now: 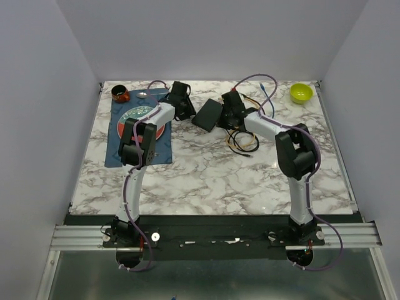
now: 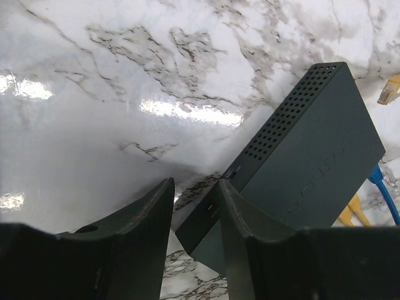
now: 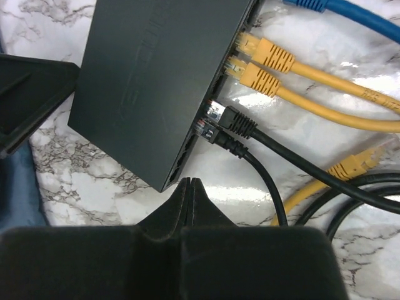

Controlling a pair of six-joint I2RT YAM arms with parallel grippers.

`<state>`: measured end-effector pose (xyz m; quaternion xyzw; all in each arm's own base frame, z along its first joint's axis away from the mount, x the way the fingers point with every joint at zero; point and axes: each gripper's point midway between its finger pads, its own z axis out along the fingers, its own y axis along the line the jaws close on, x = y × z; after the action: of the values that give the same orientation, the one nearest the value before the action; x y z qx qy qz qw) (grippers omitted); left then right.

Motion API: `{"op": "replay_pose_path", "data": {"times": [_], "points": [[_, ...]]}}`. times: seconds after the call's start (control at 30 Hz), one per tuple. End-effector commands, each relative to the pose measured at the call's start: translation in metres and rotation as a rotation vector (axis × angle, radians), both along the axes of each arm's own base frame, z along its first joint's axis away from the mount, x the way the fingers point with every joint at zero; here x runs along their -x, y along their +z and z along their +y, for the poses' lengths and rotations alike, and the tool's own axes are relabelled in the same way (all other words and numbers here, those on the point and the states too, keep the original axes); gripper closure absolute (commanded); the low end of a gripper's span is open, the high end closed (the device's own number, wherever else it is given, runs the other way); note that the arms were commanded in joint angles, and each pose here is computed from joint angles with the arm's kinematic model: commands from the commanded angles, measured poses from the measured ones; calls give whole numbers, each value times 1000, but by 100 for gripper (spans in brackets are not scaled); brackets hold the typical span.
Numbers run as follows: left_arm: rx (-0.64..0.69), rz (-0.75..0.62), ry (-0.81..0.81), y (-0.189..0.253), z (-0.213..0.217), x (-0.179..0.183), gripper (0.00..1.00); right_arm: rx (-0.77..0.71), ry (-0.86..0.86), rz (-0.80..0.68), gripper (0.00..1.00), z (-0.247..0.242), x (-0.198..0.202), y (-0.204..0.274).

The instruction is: Pull the plug from the switch port

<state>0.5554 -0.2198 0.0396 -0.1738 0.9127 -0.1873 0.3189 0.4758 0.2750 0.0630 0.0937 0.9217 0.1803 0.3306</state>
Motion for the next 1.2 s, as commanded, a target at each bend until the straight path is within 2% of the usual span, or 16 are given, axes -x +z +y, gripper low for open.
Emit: {"op": "replay_pose_path", "data": {"times": [0.0,0.1,0.17,0.2,0.23,0.27,0.43,0.73,1.17], "points": [[42,31,-38,0,-8,16,53,-8,12,66,99,3,2,-17],[-24,34,27,2,11,19,52,34,-35,24,99,-10,-5,-7],[-27,-16,72,26,22,17,50,41,-76,-42,99,-24,-18,17],[-29,-8,106,22,30,24,50,31,-90,-59,99,-29,-24,25],[-8,-66,125,46,32,22,49,9,-121,-85,99,-42,-37,40],[1,-79,142,52,34,24,49,-11,-129,-93,99,-47,-43,46],[46,-90,134,65,20,50,49,-41,-184,-111,99,-82,-78,53],[47,34,90,15,-6,84,52,-11,-218,-39,99,-109,-105,11],[100,161,69,-21,-16,91,53,-64,-163,92,99,-99,-80,-12]]}}
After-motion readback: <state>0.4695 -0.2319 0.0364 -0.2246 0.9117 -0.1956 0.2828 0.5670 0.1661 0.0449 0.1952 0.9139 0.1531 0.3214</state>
